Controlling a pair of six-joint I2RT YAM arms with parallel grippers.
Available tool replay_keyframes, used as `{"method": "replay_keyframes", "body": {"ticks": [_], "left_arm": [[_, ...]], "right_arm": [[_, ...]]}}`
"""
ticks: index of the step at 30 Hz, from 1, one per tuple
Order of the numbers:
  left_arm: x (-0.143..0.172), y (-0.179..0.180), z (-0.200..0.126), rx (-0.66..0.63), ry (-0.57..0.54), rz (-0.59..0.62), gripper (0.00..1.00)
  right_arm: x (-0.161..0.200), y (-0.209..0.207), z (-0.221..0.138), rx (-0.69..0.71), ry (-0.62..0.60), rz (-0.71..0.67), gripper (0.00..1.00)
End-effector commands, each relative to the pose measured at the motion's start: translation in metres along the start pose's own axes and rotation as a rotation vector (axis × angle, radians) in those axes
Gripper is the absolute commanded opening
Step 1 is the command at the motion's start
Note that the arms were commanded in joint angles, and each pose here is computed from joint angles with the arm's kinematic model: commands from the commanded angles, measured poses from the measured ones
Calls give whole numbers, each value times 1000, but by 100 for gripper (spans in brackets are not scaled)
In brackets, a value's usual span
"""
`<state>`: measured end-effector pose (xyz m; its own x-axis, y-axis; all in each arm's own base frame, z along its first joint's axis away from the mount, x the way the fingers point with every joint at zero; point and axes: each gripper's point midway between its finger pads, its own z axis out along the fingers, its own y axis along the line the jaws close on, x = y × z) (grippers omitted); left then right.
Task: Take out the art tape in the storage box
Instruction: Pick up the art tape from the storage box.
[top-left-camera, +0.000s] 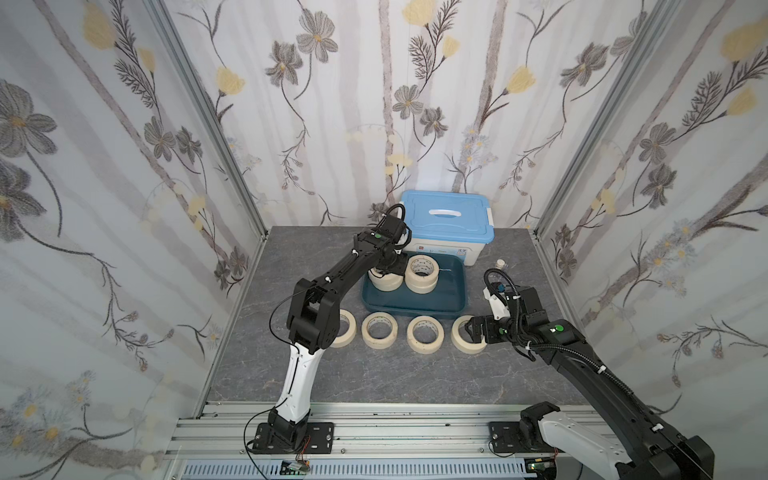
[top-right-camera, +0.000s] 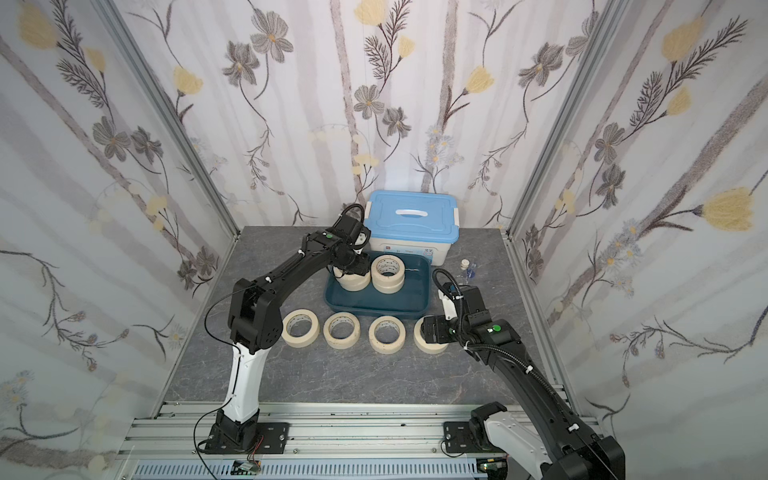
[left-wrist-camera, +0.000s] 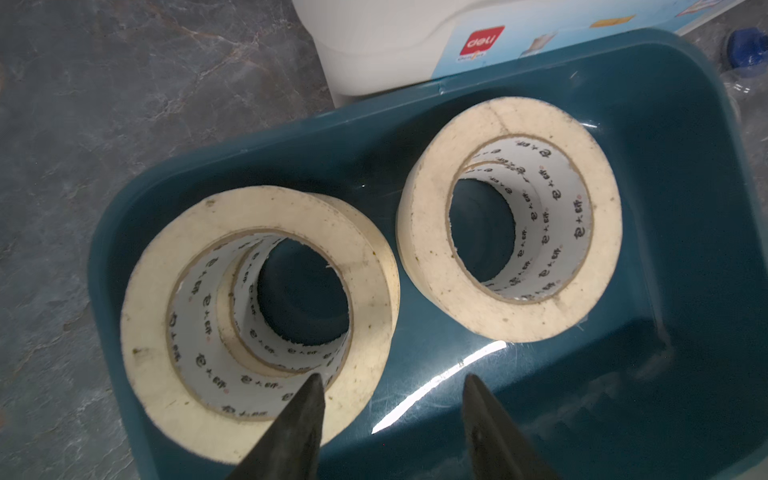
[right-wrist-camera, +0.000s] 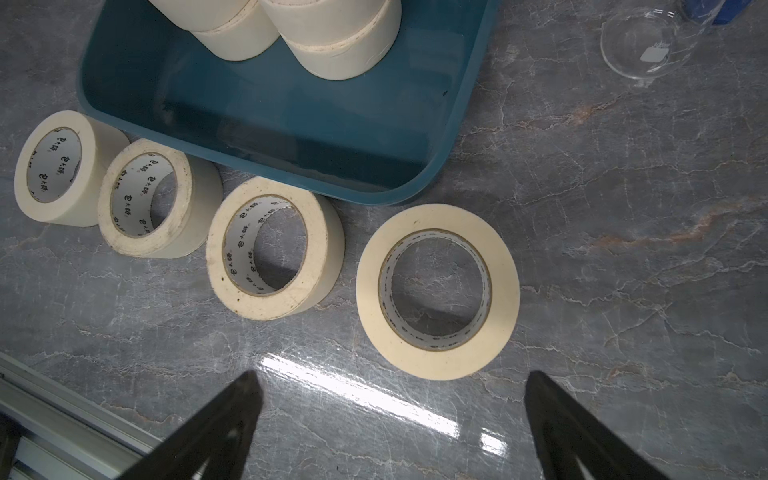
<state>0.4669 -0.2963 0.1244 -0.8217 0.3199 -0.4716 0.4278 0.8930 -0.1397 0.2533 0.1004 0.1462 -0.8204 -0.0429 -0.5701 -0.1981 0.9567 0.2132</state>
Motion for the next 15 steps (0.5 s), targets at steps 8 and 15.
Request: {"method": "replay_keyframes", "body": {"ticks": [8,15], "left_arm": [[7,13,27,-58,74,36,51],[7,15,44,-74,99,56,49]], "right_arm": [[5,1,-1,-24,19,26,100],[5,-2,0,-20,23,34,100]]}}
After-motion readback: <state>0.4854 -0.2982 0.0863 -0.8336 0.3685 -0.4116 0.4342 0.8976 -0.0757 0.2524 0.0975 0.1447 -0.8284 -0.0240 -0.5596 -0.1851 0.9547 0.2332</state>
